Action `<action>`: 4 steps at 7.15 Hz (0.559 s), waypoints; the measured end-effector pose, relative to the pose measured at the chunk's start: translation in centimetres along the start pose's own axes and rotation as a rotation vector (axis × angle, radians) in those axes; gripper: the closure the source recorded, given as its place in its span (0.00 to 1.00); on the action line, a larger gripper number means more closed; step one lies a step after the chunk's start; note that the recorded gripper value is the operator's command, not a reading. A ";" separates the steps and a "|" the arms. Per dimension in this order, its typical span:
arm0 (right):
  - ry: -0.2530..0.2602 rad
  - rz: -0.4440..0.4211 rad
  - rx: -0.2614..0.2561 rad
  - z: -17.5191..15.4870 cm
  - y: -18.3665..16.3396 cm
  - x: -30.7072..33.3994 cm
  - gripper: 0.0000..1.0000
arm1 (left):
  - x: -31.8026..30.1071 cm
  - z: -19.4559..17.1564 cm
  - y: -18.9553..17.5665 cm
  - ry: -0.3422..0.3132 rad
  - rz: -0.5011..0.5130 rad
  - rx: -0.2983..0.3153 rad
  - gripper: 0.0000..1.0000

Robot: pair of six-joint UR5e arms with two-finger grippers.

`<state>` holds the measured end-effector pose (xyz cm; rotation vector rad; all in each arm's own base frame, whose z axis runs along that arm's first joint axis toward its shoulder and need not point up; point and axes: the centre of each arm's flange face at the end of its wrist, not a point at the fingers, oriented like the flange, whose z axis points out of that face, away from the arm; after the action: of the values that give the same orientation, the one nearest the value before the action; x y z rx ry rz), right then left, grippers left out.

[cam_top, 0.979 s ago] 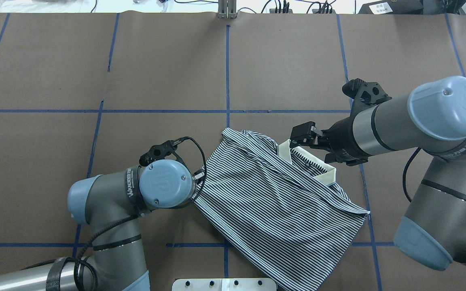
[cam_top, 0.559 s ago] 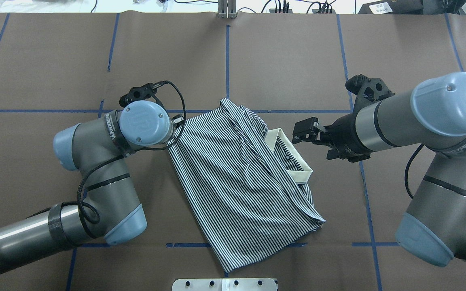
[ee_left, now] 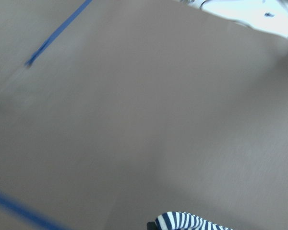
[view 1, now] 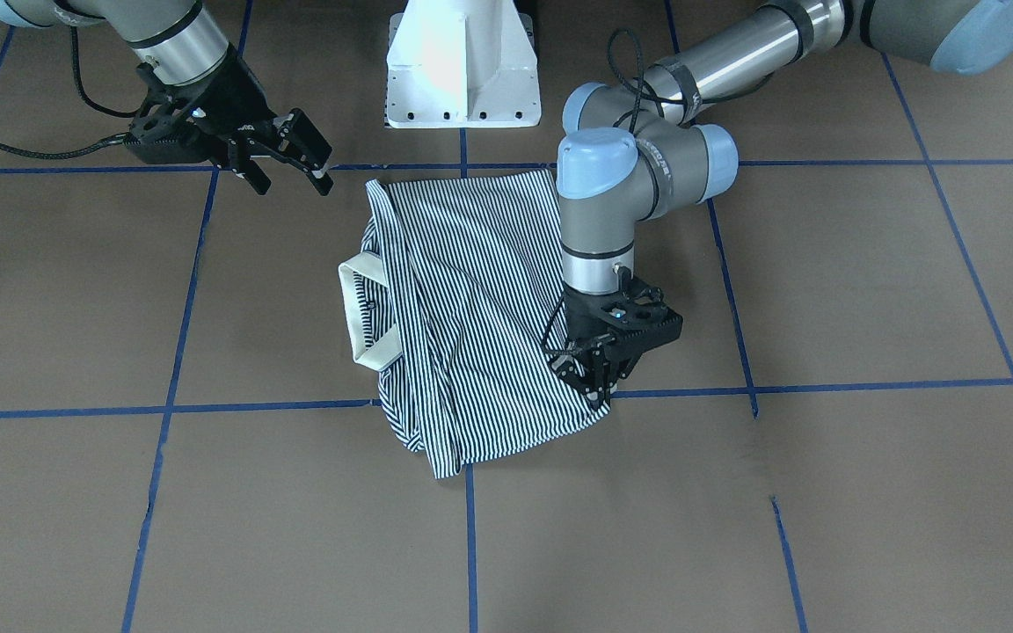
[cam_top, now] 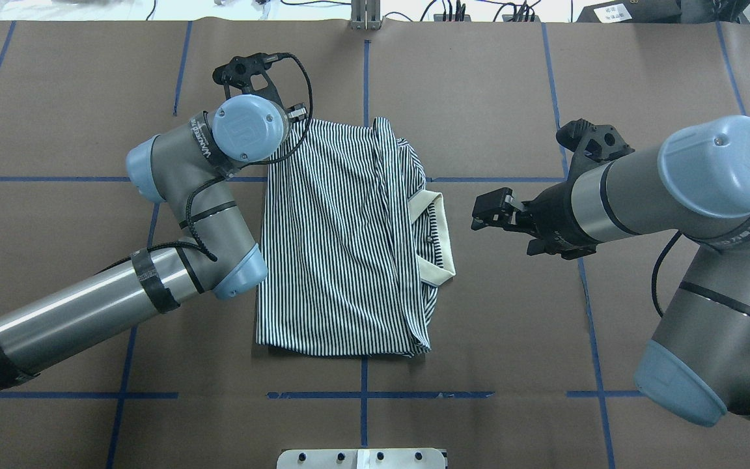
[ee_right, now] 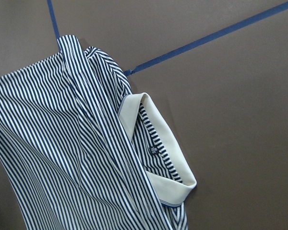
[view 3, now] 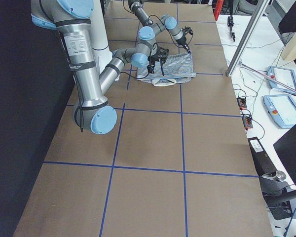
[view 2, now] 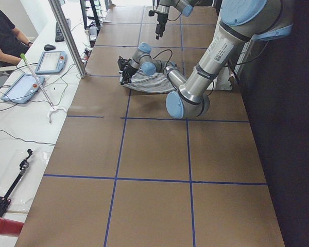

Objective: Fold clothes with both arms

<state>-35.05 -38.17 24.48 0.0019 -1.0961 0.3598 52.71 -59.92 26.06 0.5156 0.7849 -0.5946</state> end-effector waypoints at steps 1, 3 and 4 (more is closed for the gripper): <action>0.003 -0.001 0.001 0.2 0.0 0.0 0.00 | 0.0 1.7 -1.1 0.017 0.027 0.056 0.20; 0.010 -0.001 0.003 0.6 -0.1 0.1 0.00 | -0.5 3.9 -2.0 0.024 0.064 0.099 0.00; 0.016 -0.001 0.008 0.9 -0.2 0.2 0.00 | -0.8 4.3 -3.1 0.020 0.101 0.114 0.00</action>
<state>-35.66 -38.44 25.12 0.0065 -1.0788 0.3627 52.32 -64.66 28.67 0.6624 0.7419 -0.5435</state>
